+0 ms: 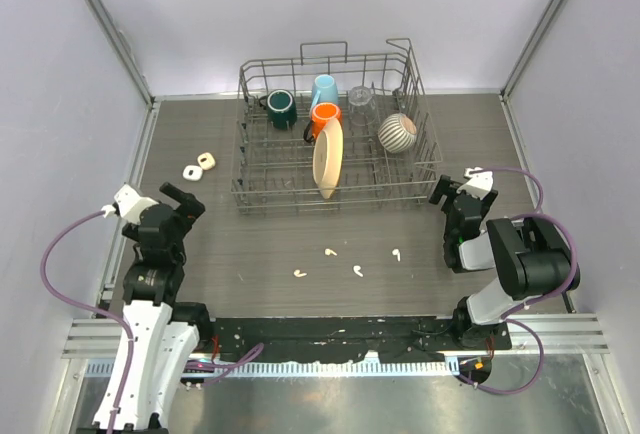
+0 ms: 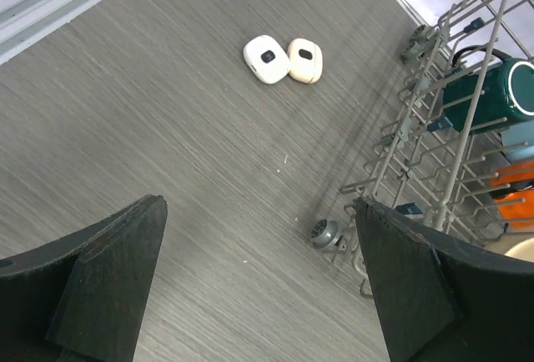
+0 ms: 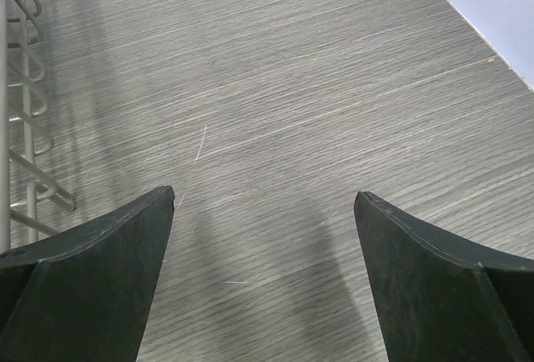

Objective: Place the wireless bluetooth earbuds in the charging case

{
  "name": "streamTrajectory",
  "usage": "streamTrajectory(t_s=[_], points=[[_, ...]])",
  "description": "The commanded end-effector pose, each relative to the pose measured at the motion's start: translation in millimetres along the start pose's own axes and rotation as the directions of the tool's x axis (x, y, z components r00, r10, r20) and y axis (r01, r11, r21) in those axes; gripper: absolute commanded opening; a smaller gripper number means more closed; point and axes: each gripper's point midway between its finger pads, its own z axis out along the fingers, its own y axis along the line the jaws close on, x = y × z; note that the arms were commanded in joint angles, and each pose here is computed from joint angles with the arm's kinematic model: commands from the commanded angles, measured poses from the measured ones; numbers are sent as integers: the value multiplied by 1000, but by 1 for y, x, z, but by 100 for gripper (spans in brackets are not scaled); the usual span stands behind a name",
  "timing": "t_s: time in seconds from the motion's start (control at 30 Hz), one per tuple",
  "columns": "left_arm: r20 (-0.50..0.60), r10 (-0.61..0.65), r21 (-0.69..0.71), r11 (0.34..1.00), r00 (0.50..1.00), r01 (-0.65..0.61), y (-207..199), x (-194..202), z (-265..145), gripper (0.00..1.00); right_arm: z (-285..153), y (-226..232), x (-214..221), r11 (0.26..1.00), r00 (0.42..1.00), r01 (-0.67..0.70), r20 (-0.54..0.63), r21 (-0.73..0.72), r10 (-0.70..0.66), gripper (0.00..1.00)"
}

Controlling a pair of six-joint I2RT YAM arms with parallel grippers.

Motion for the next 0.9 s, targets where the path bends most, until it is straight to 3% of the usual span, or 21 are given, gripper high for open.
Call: streamTrajectory(t_s=[0.0,0.1,0.33,0.53,0.57,0.6,0.63,0.67,0.77,0.87], points=[[-21,-35,-26,999,999,35,0,-13,-18,100,-2,-13,-34,994,988,-93,127,56,85,95],[-73,29,116,993,997,-20,-22,-9,-29,100,-12,-22,-36,990,979,-135,162,44,126,95],[-132,51,315,949,990,-6,-45,-10,-74,100,-16,-24,-36,989,976,-141,172,38,133,94],[-133,-14,290,956,991,52,-43,-14,-76,100,-34,-27,-46,988,958,-155,246,7,149,94],[-153,-7,286,957,988,51,-45,-11,-74,100,-38,-35,-48,981,951,-186,260,58,165,94],[-158,-11,292,955,987,57,-48,-13,-76,100,-44,-64,-48,943,940,-250,288,218,183,96],[-176,-5,292,955,984,57,-50,-11,-75,100,-51,-79,-69,881,879,-399,380,256,288,100],[-201,4,299,952,980,58,-53,-7,-74,100,-50,-87,-45,875,925,-345,281,341,256,100],[-219,9,298,953,976,58,-57,-8,-73,100,-54,-93,-63,878,959,-264,210,398,193,100],[-228,8,296,953,974,62,-62,-11,-70,100,-73,-116,-96,807,945,-305,266,507,190,100]])
